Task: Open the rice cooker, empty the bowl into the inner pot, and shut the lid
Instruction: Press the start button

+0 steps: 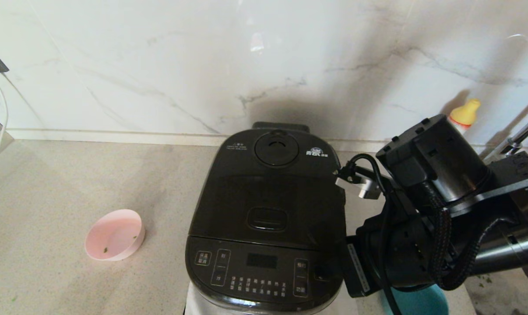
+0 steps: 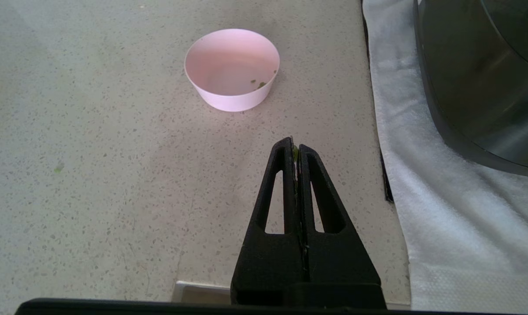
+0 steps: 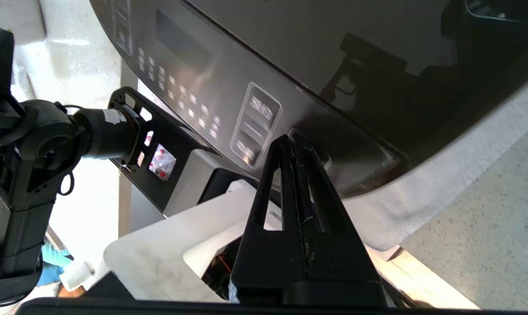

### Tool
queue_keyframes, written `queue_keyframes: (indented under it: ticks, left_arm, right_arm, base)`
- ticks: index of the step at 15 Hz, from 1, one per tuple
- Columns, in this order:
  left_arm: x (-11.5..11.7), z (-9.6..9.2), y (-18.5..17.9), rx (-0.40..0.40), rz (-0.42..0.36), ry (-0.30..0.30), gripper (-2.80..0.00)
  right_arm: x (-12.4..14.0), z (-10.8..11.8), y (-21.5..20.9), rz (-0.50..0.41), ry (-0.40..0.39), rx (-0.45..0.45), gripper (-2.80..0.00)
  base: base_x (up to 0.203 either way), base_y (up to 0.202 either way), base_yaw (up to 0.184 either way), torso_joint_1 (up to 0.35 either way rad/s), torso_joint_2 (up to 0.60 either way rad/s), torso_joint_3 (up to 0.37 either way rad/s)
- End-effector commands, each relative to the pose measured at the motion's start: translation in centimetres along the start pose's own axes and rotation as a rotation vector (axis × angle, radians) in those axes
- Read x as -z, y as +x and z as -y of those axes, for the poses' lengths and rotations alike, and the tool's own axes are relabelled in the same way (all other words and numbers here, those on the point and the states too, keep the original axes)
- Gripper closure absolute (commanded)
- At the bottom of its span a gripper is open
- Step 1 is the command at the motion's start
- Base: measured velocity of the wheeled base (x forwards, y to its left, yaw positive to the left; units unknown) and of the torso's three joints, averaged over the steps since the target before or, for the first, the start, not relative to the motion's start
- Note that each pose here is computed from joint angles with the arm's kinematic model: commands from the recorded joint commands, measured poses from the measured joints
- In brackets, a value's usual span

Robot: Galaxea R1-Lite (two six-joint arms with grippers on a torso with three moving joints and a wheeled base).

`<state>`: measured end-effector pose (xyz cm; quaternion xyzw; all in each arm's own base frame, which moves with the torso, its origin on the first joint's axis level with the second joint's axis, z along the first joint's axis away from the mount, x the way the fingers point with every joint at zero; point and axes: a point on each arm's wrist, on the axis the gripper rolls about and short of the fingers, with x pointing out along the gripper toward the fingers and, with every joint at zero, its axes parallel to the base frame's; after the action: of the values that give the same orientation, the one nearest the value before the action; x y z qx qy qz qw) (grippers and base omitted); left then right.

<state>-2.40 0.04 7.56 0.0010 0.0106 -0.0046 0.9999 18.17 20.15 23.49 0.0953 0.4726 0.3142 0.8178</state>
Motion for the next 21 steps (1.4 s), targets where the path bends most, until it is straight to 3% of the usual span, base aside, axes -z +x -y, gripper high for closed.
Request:
queue_keyframes:
  ticks: [1, 21]
  left_arm:
    - [0.01, 0.0, 0.01, 0.0, -0.002, 0.0, 0.0]
    - [0.01, 0.0, 0.01, -0.001, -0.002, 0.0, 0.0]
  right_arm:
    - [0.32, 0.13, -0.3, -0.003, 0.003, 0.0, 0.0]
    - [0.24, 0.39, 0.11, 0.027, 0.001, -0.012, 0.0]
  base:
    - [0.0, 0.0, 0.0, 0.0, 0.0, 0.0]
    - [0.0, 0.0, 0.0, 0.0, 0.0, 0.0]
